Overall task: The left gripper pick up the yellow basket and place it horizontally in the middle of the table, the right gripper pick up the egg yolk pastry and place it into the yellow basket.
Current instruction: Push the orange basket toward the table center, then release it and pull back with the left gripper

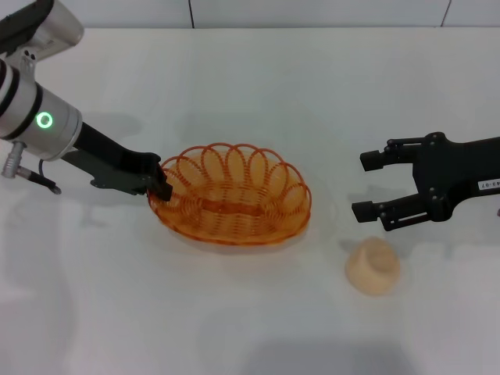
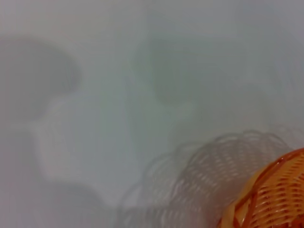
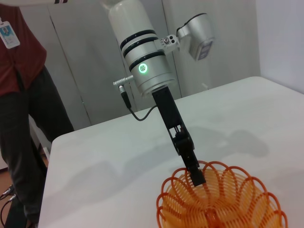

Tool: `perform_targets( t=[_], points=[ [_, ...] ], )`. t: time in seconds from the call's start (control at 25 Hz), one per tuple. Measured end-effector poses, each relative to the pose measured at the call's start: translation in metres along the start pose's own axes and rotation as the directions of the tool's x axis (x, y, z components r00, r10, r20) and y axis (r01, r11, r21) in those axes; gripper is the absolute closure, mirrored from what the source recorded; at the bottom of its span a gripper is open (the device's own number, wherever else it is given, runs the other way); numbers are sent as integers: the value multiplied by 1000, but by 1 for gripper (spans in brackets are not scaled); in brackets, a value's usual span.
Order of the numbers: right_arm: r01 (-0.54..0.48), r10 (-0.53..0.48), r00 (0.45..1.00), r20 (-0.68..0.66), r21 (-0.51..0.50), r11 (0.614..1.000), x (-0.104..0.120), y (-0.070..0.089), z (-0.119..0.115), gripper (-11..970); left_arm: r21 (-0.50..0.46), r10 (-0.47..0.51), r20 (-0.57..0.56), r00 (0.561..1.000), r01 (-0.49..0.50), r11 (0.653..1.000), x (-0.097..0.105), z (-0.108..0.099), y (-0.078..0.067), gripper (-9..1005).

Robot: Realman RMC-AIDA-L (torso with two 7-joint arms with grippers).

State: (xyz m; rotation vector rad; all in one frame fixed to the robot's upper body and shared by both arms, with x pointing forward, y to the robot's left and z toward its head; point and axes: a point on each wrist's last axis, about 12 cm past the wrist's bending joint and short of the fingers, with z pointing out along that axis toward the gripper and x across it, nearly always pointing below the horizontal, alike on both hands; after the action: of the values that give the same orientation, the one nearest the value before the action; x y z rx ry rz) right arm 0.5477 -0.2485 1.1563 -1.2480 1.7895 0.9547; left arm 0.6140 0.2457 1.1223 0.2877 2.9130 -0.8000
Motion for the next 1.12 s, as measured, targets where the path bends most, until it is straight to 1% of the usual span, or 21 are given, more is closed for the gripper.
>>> perform_targets(
  t=[0.4, 1.12],
  points=[
    [1, -1, 1000, 0, 0, 1000, 0, 0, 0, 102, -12, 5, 5, 1000, -5, 1000, -2, 0, 0, 841],
    [2, -2, 1000, 0, -1, 1000, -1, 0, 1, 102, 11, 0, 14, 1000, 0, 1000, -3, 8, -6, 818]
  ],
)
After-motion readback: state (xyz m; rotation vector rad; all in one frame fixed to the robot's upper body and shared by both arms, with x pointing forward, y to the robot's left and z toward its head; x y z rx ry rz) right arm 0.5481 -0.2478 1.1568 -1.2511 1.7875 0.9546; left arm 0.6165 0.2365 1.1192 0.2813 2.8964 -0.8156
